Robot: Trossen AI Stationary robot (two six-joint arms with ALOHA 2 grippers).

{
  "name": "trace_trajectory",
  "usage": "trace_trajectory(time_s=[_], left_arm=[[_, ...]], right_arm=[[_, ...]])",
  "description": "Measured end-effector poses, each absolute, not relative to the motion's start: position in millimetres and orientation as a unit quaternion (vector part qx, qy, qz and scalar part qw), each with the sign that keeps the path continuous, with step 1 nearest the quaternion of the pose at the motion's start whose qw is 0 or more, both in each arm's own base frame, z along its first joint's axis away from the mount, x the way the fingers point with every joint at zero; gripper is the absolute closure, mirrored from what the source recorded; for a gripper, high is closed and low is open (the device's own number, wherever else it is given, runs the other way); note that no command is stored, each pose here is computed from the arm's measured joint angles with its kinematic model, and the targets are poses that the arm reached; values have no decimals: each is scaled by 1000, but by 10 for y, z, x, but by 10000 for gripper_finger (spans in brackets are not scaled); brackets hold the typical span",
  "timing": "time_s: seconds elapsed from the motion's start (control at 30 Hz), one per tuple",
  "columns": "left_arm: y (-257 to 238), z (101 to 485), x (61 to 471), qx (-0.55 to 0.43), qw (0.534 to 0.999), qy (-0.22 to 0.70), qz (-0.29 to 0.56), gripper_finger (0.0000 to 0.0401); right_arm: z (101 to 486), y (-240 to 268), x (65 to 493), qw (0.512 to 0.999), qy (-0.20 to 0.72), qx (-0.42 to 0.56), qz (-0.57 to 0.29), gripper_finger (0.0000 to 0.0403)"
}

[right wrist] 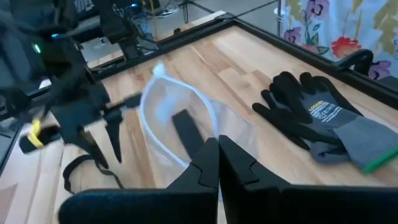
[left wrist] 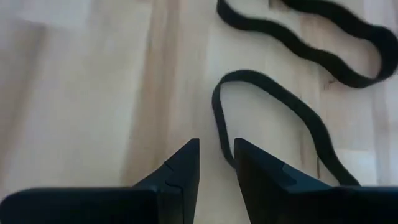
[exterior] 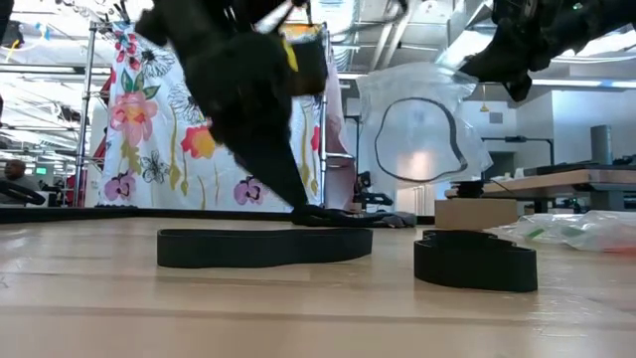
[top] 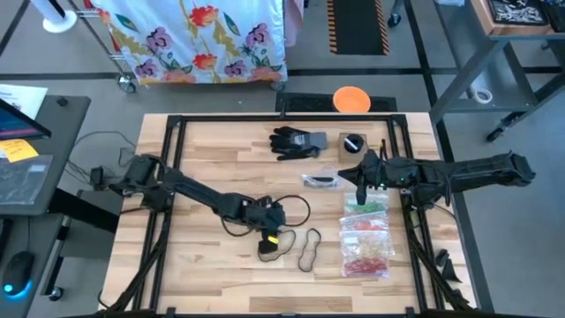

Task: Sort rubber bands
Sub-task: Put the black rubber band into the transparent zip bag

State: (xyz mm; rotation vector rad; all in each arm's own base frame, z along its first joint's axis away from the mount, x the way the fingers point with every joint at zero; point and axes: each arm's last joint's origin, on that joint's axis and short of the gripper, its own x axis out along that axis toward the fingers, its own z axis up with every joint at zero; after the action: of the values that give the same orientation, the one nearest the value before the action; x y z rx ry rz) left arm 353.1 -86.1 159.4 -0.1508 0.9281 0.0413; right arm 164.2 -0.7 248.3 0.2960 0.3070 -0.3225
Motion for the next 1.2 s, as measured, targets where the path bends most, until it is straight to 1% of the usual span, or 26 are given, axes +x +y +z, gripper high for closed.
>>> trace_trajectory(time_s=[0.17, 0.23, 0.37, 0.43, 0.53, 0.57, 0.63, 0.7, 0.83, 0.9, 0.97, 1.03, 1.1, 1.2], left_arm=[[-965, 1315, 3633, -87, 890, 447, 2, 306], [-986, 1275, 3674, -93, 893, 440, -15, 306], [-917, 1240, 3673, -106, 882, 458, 0, 310], [-872, 1250, 3638, -107, 870, 481, 14, 327], [-845, 1328, 3636, -102, 866, 489, 21, 381], [-845, 1351, 3649, -94, 867, 490, 22, 390], [-869, 1418, 3681, -73, 870, 488, 18, 393], [-905, 1542, 3732, -49, 873, 484, 8, 397], [-994, 2002, 3835, -5, 888, 459, -9, 398], [-1043, 2233, 3871, 34, 898, 439, -9, 398], [-1089, 2496, 3914, 91, 915, 394, 14, 399], [-1101, 2771, 3967, 142, 928, 339, 56, 399], [-1086, 3005, 4014, 180, 931, 304, 94, 399], [-1031, 3272, 4071, 210, 932, 269, 120, 399]], right_arm=[[2486, -8, 1641, 966, 153, 137, -158, 403], [2497, -15, 1643, 967, 148, 135, -159, 403], [2499, -43, 1643, 966, 146, 135, -167, 403], [2499, -56, 1642, 965, 146, 136, -171, 403], [2498, -72, 1641, 964, 146, 136, -175, 403], [2497, -73, 1640, 964, 147, 136, -176, 403], [2495, -72, 1641, 964, 147, 136, -176, 403], [2489, -72, 1644, 963, 150, 136, -176, 403], [2433, -55, 1706, 960, 166, 141, -175, 403], [2378, -58, 1761, 957, 183, 141, -174, 403], [2342, -73, 1825, 954, 200, 147, -170, 403], [2310, -82, 1894, 951, 219, 149, -162, 403], [2283, -89, 1961, 947, 232, 148, -163, 403], [2241, -88, 2057, 943, 248, 146, -165, 403]])
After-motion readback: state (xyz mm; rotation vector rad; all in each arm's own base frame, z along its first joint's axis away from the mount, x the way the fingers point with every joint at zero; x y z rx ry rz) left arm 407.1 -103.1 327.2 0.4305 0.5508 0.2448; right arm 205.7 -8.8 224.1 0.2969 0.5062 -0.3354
